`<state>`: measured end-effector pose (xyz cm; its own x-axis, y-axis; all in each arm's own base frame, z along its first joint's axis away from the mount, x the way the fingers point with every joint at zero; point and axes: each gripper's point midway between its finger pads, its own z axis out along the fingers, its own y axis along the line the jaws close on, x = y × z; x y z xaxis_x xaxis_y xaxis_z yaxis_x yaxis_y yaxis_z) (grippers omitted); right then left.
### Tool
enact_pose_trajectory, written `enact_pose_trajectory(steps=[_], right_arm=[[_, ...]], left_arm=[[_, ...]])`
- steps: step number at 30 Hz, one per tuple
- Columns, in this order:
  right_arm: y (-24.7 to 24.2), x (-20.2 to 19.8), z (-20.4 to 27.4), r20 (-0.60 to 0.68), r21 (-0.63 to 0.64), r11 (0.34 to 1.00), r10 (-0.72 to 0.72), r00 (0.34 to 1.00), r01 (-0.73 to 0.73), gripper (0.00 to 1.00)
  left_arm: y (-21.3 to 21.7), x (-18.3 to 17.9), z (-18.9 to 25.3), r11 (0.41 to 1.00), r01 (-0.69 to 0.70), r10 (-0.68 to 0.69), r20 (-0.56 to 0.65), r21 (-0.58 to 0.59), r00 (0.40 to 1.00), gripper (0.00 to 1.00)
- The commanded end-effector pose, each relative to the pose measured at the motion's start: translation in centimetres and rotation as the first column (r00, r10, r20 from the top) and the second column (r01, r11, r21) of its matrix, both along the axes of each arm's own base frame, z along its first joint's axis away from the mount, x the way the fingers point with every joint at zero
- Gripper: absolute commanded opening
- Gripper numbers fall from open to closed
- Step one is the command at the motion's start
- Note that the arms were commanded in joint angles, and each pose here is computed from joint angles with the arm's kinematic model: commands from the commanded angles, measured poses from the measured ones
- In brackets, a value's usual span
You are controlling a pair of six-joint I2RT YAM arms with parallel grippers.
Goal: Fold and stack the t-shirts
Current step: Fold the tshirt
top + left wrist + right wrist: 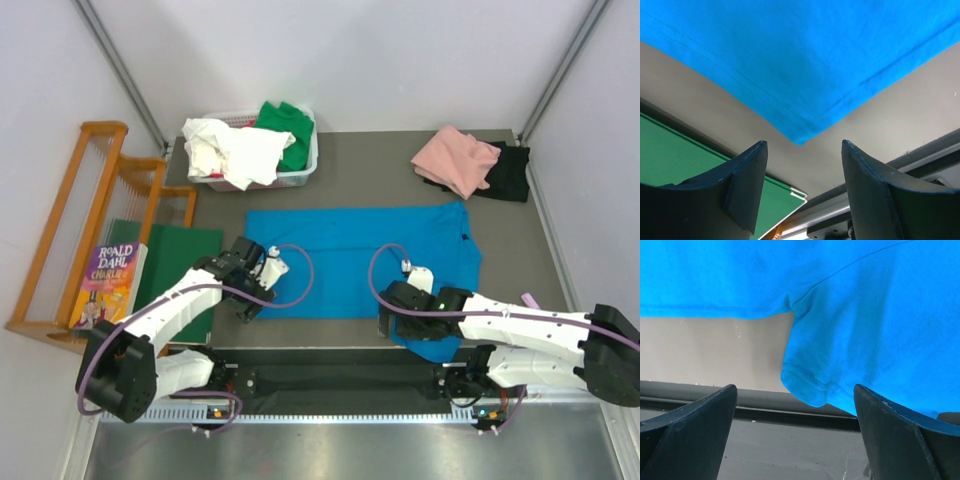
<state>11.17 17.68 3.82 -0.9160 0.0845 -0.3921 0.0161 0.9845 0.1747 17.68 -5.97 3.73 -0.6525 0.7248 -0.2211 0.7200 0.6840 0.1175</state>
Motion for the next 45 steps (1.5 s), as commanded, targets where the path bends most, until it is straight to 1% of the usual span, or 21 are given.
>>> enact_pose_trajectory(steps=[1,6,8,20,22,23,26,27,29,31,32,34,35,36,37,39,40,42,43,45], right_arm=[[0.6,0.7,0.2,0.009,0.020,1.000,-0.023,1.000,0.023,1.00],[0.7,0.8,0.2,0.010,0.026,0.999,-0.027,1.000,0.026,0.99],[0.7,0.8,0.2,0.009,0.024,0.999,-0.028,1.000,0.028,1.00],[-0.3,1.2,-0.7,-0.009,0.013,0.999,-0.038,0.999,0.038,1.00],[-0.6,1.5,-1.2,-0.016,0.025,0.998,-0.056,0.998,0.056,0.99],[-0.6,1.3,-1.5,-0.034,0.037,0.998,-0.048,0.998,0.050,0.97],[-1.1,1.3,-2.4,-0.053,0.042,0.997,-0.063,0.997,0.065,0.94],[-1.3,1.3,-2.6,-0.056,0.037,0.997,-0.068,0.996,0.070,0.93],[-1.3,1.3,-2.6,-0.057,0.036,0.997,-0.061,0.996,0.063,0.91],[-1.3,1.4,-2.6,-0.055,0.034,0.997,-0.061,0.997,0.063,0.88],[-1.3,1.4,-2.6,-0.051,0.033,0.998,-0.061,0.997,0.062,0.83],[-1.5,1.3,-2.8,-0.056,0.029,0.998,-0.062,0.997,0.064,0.77],[-1.5,1.2,-2.9,-0.061,0.029,0.998,-0.059,0.996,0.061,0.71],[-1.6,1.0,-3.1,-0.064,0.028,0.998,-0.058,0.996,0.060,0.68],[-1.6,0.9,-3.2,-0.070,0.030,0.997,-0.062,0.996,0.064,0.61],[-1.7,0.7,-3.3,-0.073,0.033,0.997,-0.065,0.995,0.068,0.53],[-1.7,0.7,-3.2,-0.070,0.042,0.997,-0.067,0.995,0.070,0.44],[-1.8,0.7,-3.2,-0.067,0.044,0.996,-0.072,0.995,0.075,0.34],[-1.9,0.7,-3.2,-0.067,0.045,0.996,-0.077,0.995,0.080,0.23],[-1.7,0.7,-3.0,-0.068,0.050,0.996,-0.077,0.995,0.080,0.08]], left_arm=[[-1.3,1.0,0.0,0.998,0.029,-0.028,0.016,-0.053,0.999,0.65],[-1.6,0.8,-1.4,0.999,0.017,-0.020,-0.058,-0.046,0.998,0.63],[-1.4,0.9,-1.7,0.999,0.017,-0.019,-0.058,-0.031,0.998,0.62],[-1.2,0.9,-2.1,0.999,0.023,-0.025,-0.053,-0.024,0.998,0.61],[-0.9,1.0,-2.4,1.000,0.018,-0.018,-0.046,-0.012,0.999,0.61],[-0.8,0.9,-2.6,1.000,0.017,-0.018,-0.051,-0.008,0.999,0.60],[-0.5,1.0,-2.8,1.000,0.008,-0.008,-0.055,-0.007,0.998,0.53],[-0.5,1.2,-2.8,1.000,0.003,-0.004,-0.053,-0.006,0.999,0.47],[-0.3,1.2,-2.9,1.000,-0.009,0.008,-0.060,-0.014,0.998,0.43],[-0.3,1.3,-2.9,1.000,-0.013,0.012,-0.062,-0.015,0.998,0.41],[-0.3,1.3,-2.9,1.000,-0.011,0.010,-0.063,-0.014,0.998,0.41],[-0.2,1.3,-3.1,1.000,-0.016,0.015,-0.066,-0.012,0.998,0.41],[-0.1,1.3,-3.1,1.000,-0.018,0.018,-0.065,-0.009,0.998,0.41],[-0.1,1.3,-3.0,1.000,-0.019,0.018,-0.063,-0.008,0.998,0.41],[-0.1,1.3,-3.0,1.000,-0.017,0.017,-0.064,-0.006,0.998,0.41],[0.0,1.4,-3.0,1.000,-0.018,0.018,-0.059,-0.003,0.998,0.40],[0.1,1.4,-2.9,1.000,-0.020,0.020,-0.059,-0.003,0.998,0.40],[0.0,1.5,-2.8,1.000,-0.017,0.017,-0.053,-0.004,0.998,0.40],[0.1,1.5,-2.9,1.000,-0.020,0.020,-0.056,-0.004,0.998,0.40],[0.0,1.5,-2.9,1.000,-0.020,0.019,-0.058,-0.004,0.998,0.40]])
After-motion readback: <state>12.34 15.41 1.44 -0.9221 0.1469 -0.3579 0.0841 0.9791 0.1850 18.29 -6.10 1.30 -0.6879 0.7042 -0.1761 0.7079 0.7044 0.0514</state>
